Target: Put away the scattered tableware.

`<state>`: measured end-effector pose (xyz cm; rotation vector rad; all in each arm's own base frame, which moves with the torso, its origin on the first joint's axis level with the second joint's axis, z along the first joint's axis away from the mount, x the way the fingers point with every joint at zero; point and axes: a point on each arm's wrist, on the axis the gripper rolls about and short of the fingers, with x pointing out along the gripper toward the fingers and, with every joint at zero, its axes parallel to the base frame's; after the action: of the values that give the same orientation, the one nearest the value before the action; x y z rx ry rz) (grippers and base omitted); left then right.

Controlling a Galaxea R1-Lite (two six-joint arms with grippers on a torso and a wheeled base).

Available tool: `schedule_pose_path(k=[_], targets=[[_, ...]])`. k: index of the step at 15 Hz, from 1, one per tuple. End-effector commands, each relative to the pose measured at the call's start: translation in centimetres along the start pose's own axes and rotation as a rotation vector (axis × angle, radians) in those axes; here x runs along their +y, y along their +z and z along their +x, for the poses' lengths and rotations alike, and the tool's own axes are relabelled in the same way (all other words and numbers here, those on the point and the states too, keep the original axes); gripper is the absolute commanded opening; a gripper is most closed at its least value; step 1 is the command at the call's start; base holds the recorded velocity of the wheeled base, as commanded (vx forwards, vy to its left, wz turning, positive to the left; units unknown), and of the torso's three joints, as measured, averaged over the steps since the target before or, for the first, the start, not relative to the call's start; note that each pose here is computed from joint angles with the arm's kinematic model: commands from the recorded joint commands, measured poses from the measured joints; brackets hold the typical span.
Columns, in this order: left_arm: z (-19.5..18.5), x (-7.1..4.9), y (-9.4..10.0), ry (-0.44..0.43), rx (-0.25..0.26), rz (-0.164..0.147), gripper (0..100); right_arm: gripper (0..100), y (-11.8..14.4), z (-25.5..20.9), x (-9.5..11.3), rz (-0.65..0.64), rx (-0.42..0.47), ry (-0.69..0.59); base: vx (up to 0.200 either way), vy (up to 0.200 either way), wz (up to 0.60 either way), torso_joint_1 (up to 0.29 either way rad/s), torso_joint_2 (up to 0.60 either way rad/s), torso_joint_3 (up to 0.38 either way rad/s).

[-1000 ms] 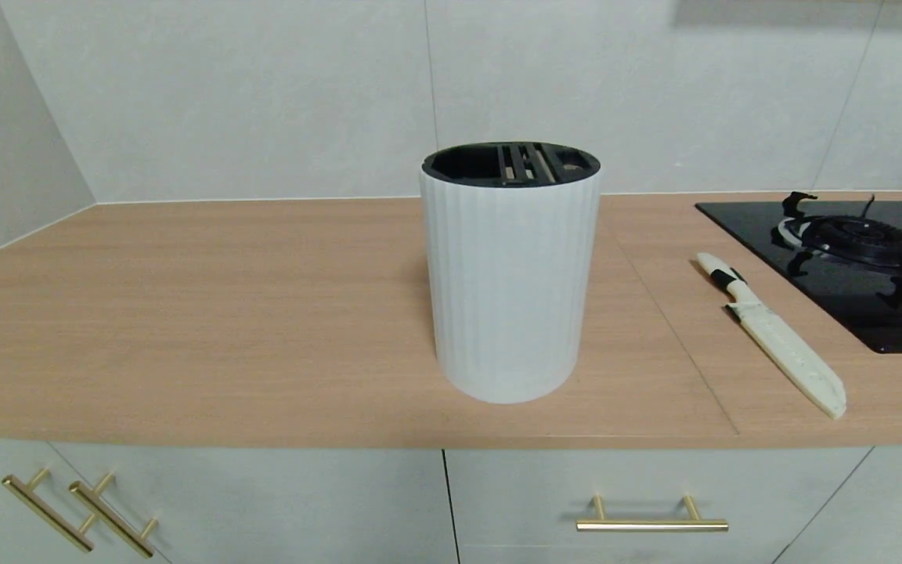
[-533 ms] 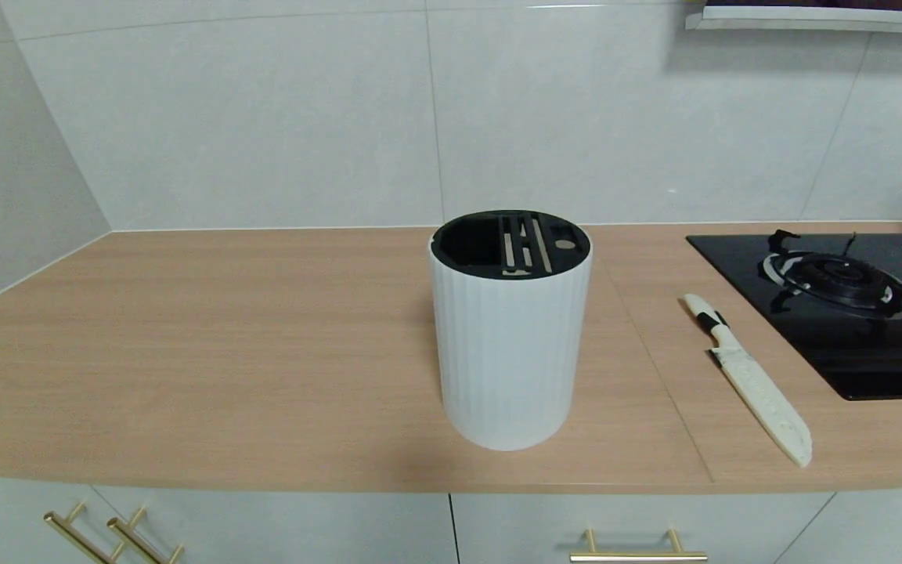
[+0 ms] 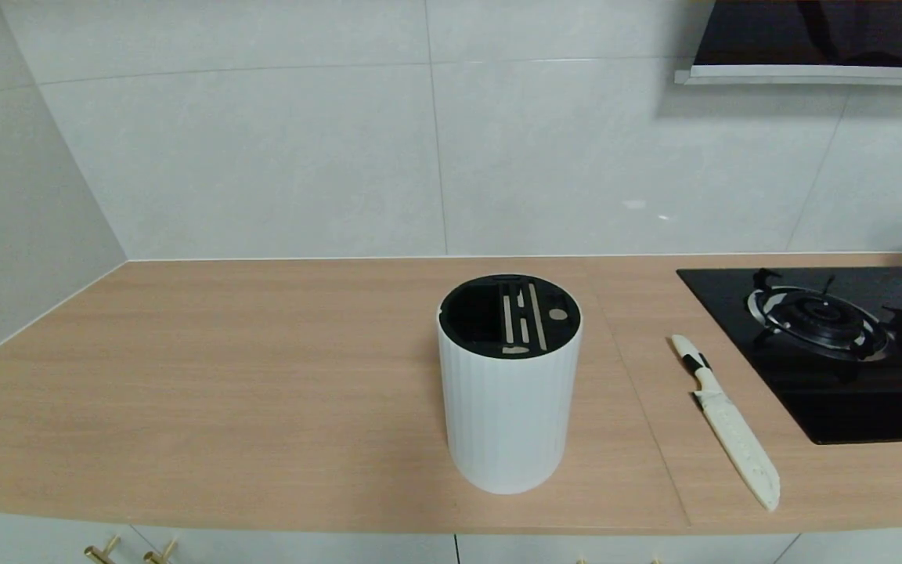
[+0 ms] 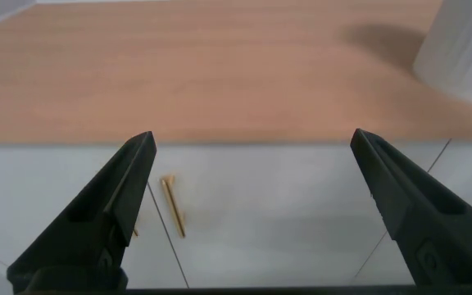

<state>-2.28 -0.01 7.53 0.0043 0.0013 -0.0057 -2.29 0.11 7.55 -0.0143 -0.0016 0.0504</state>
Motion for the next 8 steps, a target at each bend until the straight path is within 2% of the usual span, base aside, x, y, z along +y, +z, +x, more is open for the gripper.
schedule_pose_path(k=[1, 8], targets=[[0.0, 0.0, 0.0, 0.0, 0.0, 0.0, 100, 100, 0.02, 0.01, 0.0, -0.001, 0.0, 0.002, 0.0, 0.0, 0.0, 0.256, -0.55, -0.295], [0.0, 0.0, 0.0, 0.0, 0.0, 0.0, 100, 100, 0.02, 0.01, 0.0, -0.001, 0.0, 0.0, 0.0, 0.0, 0.0, 0.266, -0.57, -0.306]])
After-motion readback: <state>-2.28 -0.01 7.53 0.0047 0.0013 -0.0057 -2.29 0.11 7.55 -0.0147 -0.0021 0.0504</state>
